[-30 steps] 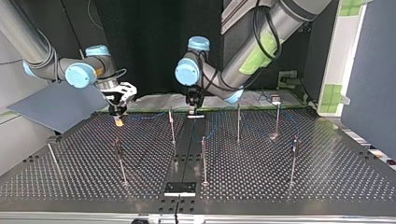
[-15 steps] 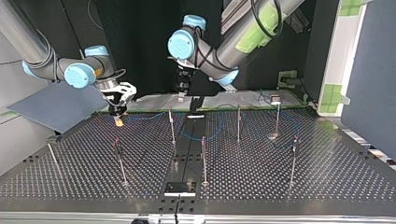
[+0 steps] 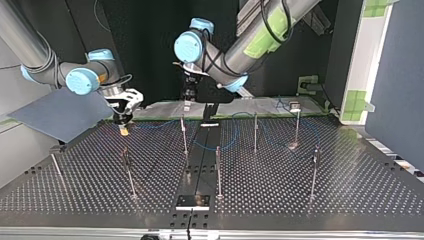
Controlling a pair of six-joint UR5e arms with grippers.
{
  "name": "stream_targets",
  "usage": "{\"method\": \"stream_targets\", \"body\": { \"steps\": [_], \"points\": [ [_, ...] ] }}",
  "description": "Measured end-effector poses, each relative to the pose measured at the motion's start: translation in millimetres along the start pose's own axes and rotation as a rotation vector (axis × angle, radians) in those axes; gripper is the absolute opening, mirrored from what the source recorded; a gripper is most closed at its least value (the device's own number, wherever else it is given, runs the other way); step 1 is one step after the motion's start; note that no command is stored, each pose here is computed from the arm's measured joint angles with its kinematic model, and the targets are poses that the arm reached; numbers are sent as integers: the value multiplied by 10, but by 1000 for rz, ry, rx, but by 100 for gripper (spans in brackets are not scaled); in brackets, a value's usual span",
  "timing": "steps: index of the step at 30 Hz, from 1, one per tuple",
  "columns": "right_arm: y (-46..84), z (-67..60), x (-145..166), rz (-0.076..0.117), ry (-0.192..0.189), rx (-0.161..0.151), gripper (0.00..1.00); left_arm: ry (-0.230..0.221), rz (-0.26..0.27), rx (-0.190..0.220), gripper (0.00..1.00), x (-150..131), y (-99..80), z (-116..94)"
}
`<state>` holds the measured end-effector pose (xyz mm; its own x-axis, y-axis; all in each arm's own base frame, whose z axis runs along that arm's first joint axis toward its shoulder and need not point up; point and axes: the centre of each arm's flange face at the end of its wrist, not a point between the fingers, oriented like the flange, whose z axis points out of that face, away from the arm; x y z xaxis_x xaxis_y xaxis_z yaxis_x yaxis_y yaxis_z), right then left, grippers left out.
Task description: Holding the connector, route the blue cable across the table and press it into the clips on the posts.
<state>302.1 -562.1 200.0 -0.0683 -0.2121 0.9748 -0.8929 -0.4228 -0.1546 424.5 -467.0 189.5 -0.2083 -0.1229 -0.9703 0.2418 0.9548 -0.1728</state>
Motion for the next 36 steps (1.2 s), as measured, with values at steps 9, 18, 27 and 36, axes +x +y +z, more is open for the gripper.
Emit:
{"method": "stream_targets", "body": {
  "steps": [9,18,27,36],
  "points": [
    [67,0,2,-1,-1,-2,0,13,4,-4,100,152,-290,96],
    [62,2,-2,-3,-3,8,0,27,21,-11,100,237,-594,80],
    [99,5,6,-6,-2,12,0,70,58,-72,100,483,-699,141],
    [137,6,-1,-8,-3,13,0,73,66,-119,100,679,-681,408]
  ]
}}
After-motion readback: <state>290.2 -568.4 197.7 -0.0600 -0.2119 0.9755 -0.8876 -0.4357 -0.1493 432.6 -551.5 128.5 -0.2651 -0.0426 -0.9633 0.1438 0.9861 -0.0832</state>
